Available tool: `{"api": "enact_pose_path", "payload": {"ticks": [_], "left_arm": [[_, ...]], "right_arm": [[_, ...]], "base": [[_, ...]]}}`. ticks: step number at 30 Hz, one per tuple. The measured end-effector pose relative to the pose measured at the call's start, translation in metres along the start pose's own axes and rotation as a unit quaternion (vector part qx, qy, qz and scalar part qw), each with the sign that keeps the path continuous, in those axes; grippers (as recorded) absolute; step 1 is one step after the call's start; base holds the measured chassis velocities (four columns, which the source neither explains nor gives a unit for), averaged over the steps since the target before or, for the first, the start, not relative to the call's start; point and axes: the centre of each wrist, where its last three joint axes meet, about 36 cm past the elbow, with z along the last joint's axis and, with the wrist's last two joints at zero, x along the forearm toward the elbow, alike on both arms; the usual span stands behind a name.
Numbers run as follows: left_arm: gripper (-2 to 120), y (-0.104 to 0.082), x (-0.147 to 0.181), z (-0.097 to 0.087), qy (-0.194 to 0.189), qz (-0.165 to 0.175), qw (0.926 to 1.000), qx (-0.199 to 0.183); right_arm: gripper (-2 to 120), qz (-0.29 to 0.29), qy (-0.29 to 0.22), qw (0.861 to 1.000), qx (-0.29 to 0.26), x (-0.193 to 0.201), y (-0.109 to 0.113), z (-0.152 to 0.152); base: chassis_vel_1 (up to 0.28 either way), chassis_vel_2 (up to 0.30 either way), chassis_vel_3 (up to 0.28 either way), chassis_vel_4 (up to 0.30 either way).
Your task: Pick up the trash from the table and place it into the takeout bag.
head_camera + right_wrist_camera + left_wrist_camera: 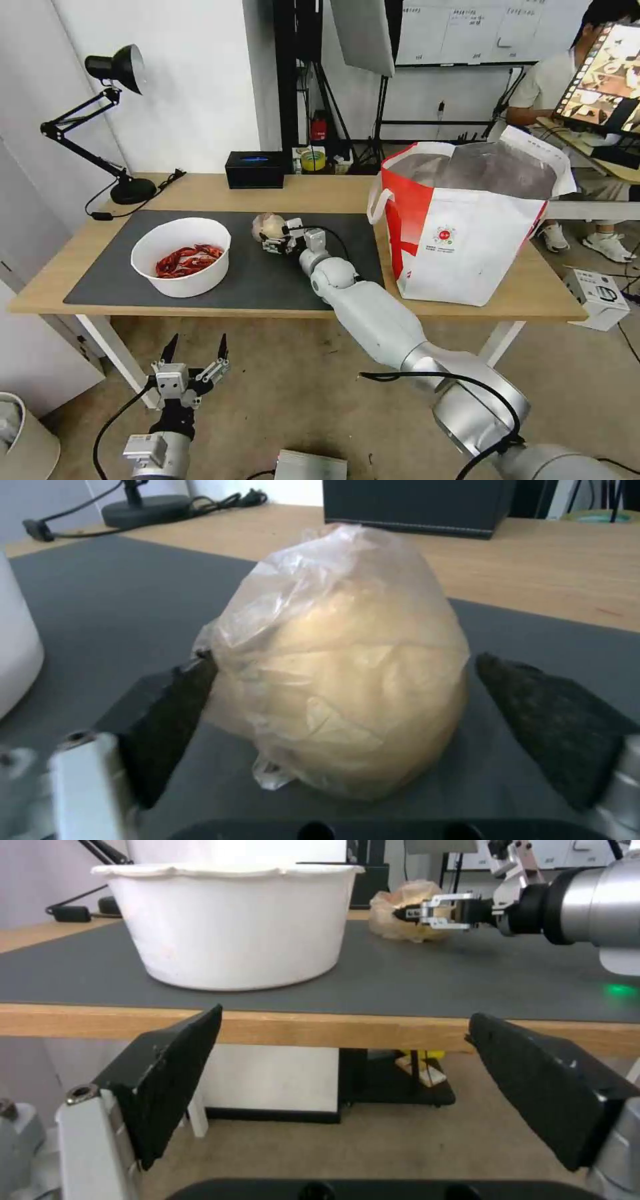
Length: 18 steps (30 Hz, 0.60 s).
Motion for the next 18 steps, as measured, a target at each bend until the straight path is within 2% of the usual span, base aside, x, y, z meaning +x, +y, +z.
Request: {"api": "enact_pose_path", "payload": {"ticks": [1,4,5,8,9,12,13,18], "left_arm": [[100,0.0000,0.0000,0.0000,0.000,0.000,1.0000,0.000],[100,-0.0006,-0.0001,0.0003,0.000,-0.001,1.0000,0.001],[100,-0.0006,-0.0001,0.0003,0.000,-0.001,1.0000,0.001],[100,-0.0019,-0.0002,0.0010,0.000,-0.001,1.0000,0.003],[100,-0.0019,-0.0002,0.0010,0.000,-0.001,1.0000,0.003],[100,-0.0028,-0.0006,0.0019,-0.001,-0.002,1.0000,0.005],[100,-0.0028,-0.0006,0.0019,-0.001,-0.002,1.0000,0.005],[100,-0.0032,-0.0014,0.0018,-0.002,-0.001,1.0000,0.005]], "right_arm": [[92,0.000,0.000,1.000,0.000,0.0000,0.0000,0.0000],[77,-0.001,0.003,1.000,0.001,0.0006,0.0014,0.0014],[77,-0.001,0.003,1.000,0.001,0.0006,0.0014,0.0014],[64,-0.002,0.004,1.000,0.000,0.0016,0.0032,0.0028],[64,-0.002,0.004,1.000,0.000,0.0016,0.0032,0.0028],[47,-0.003,0.004,1.000,-0.008,0.0031,0.0047,0.0039],[47,-0.003,0.004,1.000,-0.008,0.0031,0.0047,0.0039],[29,0.000,0.003,1.000,-0.018,0.0044,0.0050,0.0014]], "base": [[0.000,0.000,0.000,0.000],[0.000,0.000,0.000,0.000],[0.000,0.000,0.000,0.000],[0.000,0.000,0.000,0.000],[0.000,0.000,0.000,0.000],[0.000,0.000,0.000,0.000],[0.000,0.000,0.000,0.000],[0.000,0.000,0.000,0.000]]}}
